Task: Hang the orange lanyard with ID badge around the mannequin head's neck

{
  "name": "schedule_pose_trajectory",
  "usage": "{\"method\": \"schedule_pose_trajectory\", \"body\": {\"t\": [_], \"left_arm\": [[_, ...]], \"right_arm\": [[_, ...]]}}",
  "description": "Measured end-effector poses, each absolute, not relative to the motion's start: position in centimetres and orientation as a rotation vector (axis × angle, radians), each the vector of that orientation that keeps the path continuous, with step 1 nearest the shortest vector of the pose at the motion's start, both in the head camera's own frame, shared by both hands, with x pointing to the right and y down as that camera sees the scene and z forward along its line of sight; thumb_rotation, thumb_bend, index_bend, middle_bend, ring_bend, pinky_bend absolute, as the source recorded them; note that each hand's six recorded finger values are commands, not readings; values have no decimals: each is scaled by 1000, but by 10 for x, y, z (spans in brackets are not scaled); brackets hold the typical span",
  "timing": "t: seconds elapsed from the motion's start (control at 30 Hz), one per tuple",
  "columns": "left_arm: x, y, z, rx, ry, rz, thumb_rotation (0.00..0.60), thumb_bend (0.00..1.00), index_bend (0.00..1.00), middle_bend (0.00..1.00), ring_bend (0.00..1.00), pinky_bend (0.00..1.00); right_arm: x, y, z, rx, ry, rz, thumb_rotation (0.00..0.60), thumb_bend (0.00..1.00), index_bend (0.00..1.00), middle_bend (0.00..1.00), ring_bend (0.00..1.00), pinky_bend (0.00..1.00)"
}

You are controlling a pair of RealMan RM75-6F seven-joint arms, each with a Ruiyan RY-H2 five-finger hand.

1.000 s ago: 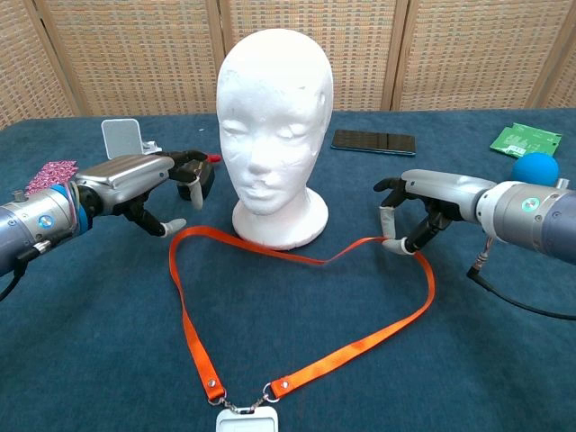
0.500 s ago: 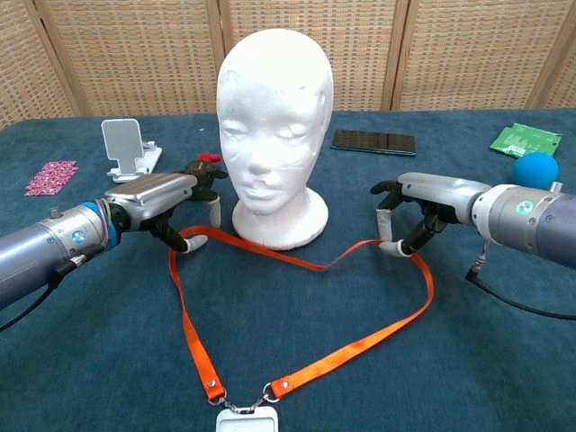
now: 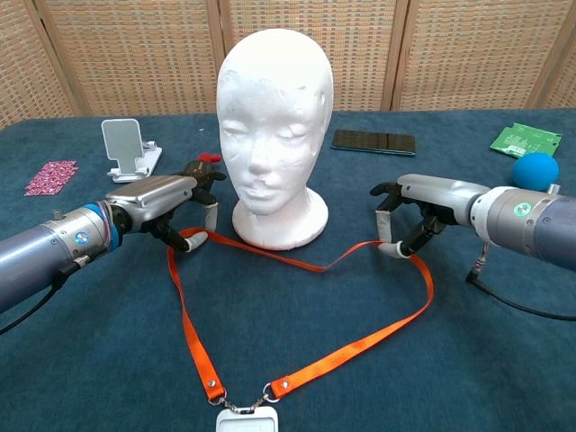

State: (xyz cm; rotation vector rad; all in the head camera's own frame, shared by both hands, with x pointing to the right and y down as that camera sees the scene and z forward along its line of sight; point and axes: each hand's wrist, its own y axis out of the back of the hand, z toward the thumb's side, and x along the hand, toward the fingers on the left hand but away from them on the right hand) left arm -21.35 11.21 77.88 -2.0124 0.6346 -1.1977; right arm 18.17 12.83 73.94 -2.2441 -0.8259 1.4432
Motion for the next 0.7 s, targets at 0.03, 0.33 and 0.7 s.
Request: {"method": "schedule_pose_trajectory", "body": {"t": [0.03, 0.33, 0.7], "left_arm": [[-214, 112, 779, -2012, 632, -1200, 600, 458, 575, 0, 0, 0], [-212, 112, 774, -2022, 661, -1185, 600, 459, 721, 0, 0, 0], [-224, 120, 755, -1997, 705, -1102, 600, 459, 759, 0, 0, 0]], "right_arm": [[181, 128, 739, -2244, -825, 1441, 600, 639, 730, 0, 0, 0], [179, 127, 735, -2240, -822, 1429, 600, 639, 735, 0, 0, 0], [177, 134, 718, -2247, -800, 1379, 600, 639, 739, 0, 0, 0]]}}
